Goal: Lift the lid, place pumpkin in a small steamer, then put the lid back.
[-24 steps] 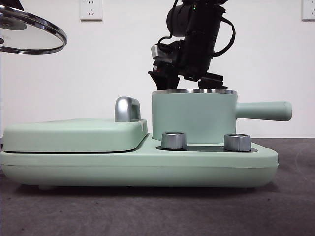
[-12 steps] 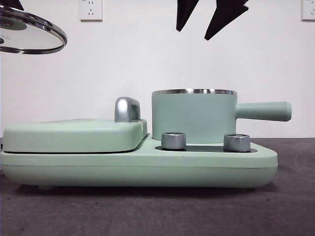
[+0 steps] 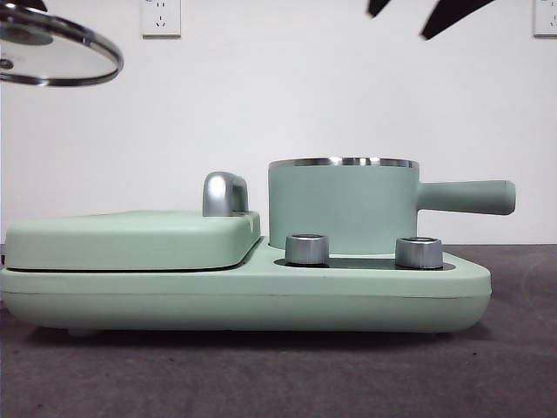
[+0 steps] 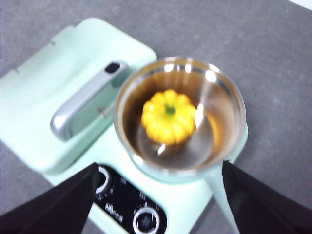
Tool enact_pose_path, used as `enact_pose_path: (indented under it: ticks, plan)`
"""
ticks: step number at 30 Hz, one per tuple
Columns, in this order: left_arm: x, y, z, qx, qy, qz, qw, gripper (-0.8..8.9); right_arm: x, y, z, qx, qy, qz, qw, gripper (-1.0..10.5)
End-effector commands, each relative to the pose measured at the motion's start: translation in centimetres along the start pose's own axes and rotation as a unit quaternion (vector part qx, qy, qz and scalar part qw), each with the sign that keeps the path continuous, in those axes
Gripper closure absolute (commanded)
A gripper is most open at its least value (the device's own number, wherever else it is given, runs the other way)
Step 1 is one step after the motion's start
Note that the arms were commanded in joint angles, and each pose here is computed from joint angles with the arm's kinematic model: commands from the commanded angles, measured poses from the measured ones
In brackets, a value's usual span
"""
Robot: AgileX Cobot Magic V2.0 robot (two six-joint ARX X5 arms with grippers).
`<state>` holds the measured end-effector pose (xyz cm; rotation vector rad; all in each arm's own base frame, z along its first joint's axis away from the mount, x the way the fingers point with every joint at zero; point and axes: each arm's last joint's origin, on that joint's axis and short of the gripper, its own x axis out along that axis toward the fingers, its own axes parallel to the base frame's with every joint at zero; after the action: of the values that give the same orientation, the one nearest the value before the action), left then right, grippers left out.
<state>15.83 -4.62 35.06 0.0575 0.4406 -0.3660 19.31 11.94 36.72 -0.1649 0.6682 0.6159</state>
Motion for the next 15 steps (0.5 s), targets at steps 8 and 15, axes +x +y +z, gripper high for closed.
enact_pose_path:
  ticks: [8, 15]
  plan:
    - [1.8, -1.1, 1.2, 0.013, -0.024, -0.051, 0.998, 8.03, -3.5, 1.2, -7.2, 0.015, -0.066, -0.020, 0.997, 5.6]
    - [5.6, -3.2, 1.8, 0.033, -0.038, -0.096, 0.994, 8.03, -4.3, 1.0, -11.3, 0.017, -0.079, -0.037, 0.996, 5.6]
